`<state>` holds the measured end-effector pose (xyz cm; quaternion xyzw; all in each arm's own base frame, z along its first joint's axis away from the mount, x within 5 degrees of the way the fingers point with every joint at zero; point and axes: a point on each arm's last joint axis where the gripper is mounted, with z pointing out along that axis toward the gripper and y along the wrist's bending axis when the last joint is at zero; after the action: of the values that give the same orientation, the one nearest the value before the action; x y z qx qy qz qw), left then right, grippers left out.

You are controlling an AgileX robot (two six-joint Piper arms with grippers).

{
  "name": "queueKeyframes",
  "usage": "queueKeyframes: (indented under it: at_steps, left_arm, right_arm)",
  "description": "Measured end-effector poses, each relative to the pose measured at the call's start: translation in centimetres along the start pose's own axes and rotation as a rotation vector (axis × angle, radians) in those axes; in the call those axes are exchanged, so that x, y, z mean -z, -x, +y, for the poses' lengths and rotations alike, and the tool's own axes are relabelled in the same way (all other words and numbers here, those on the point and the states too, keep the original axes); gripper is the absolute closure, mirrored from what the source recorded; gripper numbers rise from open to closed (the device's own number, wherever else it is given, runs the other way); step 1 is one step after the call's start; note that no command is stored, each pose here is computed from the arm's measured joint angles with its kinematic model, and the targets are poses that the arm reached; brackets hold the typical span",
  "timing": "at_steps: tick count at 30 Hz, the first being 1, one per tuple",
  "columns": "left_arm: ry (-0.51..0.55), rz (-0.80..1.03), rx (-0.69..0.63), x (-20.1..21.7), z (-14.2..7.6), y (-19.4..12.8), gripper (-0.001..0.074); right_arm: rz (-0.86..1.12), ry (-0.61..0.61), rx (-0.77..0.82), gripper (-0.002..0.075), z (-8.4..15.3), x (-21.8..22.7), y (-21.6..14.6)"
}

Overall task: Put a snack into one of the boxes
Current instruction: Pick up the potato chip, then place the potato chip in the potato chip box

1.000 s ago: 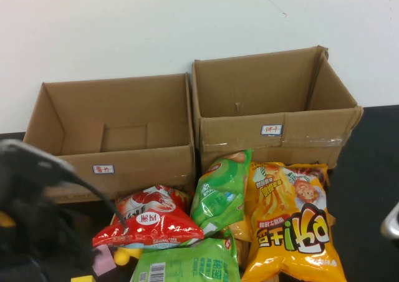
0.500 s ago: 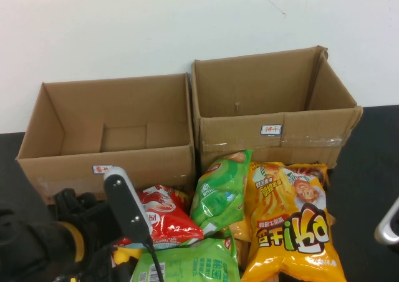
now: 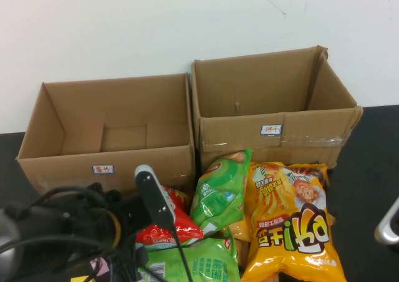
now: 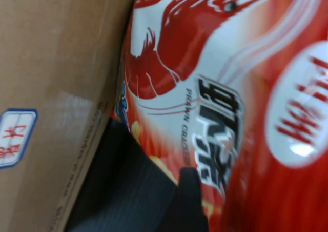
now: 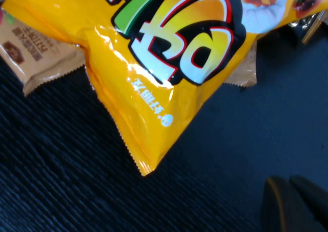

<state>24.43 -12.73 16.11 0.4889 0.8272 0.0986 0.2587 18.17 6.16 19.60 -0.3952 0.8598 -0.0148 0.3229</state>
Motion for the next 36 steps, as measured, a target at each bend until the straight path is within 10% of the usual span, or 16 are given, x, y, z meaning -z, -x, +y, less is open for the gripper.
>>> queueKeyframes:
  at_steps: [12,23,36]
  left_arm:
    - [0.020,0.089,0.109,-0.9,1.0,0.9,0.0668]
    - [0.061,0.099,0.227,1.7,2.5,1.7,0.0715]
    - [-0.048,-0.296,0.700,16.2,6.7,6.4,0.0720]
  right_arm:
    - [0.003,0.011,-0.020,0.0727,0.1,0.0,0.0]
    - [0.002,0.012,-0.026,0.0727,0.1,0.0,0.0]
    - [0.000,0.015,-0.038,0.0727,0.1,0.0,0.0]
